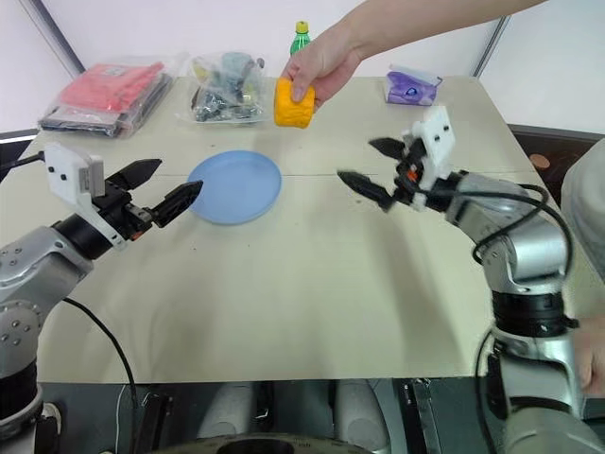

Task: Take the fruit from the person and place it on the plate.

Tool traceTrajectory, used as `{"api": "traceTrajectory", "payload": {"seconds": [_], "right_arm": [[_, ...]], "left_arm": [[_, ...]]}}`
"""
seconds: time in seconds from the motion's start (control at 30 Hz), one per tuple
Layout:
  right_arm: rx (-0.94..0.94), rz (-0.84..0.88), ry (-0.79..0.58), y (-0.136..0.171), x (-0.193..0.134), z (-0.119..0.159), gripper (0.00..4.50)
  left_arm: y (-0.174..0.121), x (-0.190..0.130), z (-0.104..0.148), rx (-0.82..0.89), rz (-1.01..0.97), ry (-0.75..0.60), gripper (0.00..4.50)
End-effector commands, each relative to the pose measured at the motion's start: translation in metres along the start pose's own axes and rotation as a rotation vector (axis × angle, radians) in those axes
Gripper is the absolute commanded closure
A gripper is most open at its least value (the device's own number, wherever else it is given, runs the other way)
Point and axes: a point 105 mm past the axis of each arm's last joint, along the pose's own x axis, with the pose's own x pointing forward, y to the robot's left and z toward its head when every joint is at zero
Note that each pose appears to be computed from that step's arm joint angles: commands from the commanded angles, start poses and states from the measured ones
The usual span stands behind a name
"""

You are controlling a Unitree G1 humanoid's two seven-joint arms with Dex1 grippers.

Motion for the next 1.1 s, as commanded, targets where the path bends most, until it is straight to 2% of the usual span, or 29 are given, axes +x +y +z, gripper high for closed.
{"api": "traceTrajectory", "payload": {"seconds": [0.03,0.13,0.3,0.5,0.77,1.1], "right_arm": [[0.091,-0.067,-0.05,0.013,0.013,0.021,0.02],[0.177,-0.097,-0.027,0.028,0.025,0.021,0.02],[0.313,-0.177,-0.009,0.036,0.038,0.021,0.02],[0.37,-0.193,-0.017,0.043,0.05,0.028,0.02],[0.387,-0.148,-0.045,0.054,0.059,0.045,0.02],[0.383,-0.101,-0.046,0.062,0.067,0.05,0.02]], "left_arm": [[-0.003,0.001,0.008,0.032,-0.006,-0.039,0.0],[-0.002,0.002,0.008,0.036,-0.003,-0.043,0.0],[-0.003,0.003,0.008,0.035,-0.007,-0.045,0.0],[-0.007,0.004,0.006,0.034,-0.013,-0.04,0.0],[-0.008,0.003,0.004,0.034,-0.01,-0.034,0.0],[-0.009,0.001,0.005,0.037,0.001,-0.035,0.0]]}}
